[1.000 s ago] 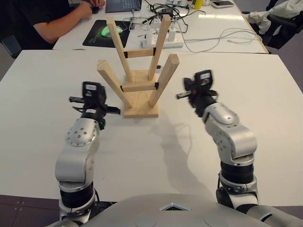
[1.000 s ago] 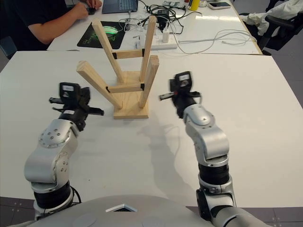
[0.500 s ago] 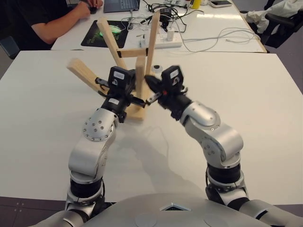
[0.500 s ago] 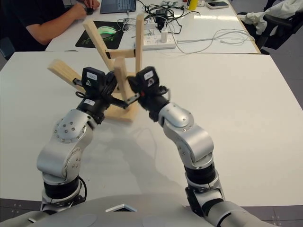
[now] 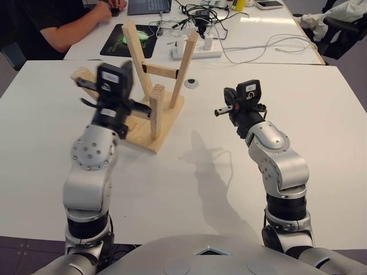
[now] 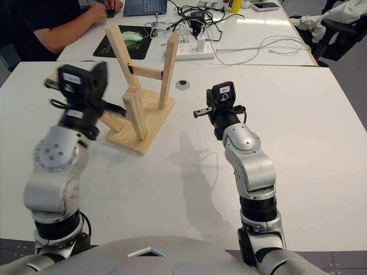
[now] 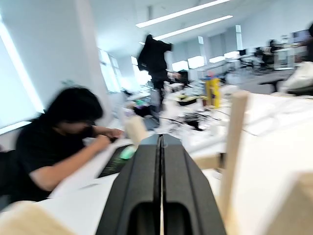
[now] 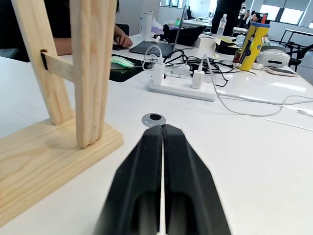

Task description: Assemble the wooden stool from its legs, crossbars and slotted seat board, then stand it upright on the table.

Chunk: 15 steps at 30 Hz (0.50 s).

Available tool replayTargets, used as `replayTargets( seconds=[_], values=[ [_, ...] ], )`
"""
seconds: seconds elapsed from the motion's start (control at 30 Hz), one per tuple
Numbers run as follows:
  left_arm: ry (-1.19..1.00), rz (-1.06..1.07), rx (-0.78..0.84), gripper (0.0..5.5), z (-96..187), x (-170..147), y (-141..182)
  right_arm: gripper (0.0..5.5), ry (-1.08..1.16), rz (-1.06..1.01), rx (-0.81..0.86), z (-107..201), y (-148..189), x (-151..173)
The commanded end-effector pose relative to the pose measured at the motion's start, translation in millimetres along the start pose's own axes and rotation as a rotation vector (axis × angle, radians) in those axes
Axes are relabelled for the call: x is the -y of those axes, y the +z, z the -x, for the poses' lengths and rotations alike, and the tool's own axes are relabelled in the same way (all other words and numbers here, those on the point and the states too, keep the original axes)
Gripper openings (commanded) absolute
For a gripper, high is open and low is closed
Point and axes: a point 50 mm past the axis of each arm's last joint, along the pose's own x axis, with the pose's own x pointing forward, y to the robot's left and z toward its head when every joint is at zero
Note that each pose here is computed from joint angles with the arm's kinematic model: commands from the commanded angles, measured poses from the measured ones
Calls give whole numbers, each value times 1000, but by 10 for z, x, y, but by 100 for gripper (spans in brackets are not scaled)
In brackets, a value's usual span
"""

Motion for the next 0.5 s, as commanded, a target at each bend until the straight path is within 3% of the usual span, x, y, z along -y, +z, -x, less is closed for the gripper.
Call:
replayTargets(
  seconds=[0.03,0.13,0.27,0.37,0.5],
  values=[
    [-216,43,-136,0,-77,346,-178,2,4,-7,39,-64,96,-19],
    [-268,30,-192,0,-114,444,-234,2,28,1,55,-88,147,-68],
    [-183,-16,-181,0,-227,365,-186,2,47,0,56,-84,158,-98],
    [-87,-68,-88,0,-242,214,-49,2,32,-7,58,-49,150,-56],
    [14,-113,158,0,-264,52,342,2,32,-5,38,-24,99,-31]
  ],
)
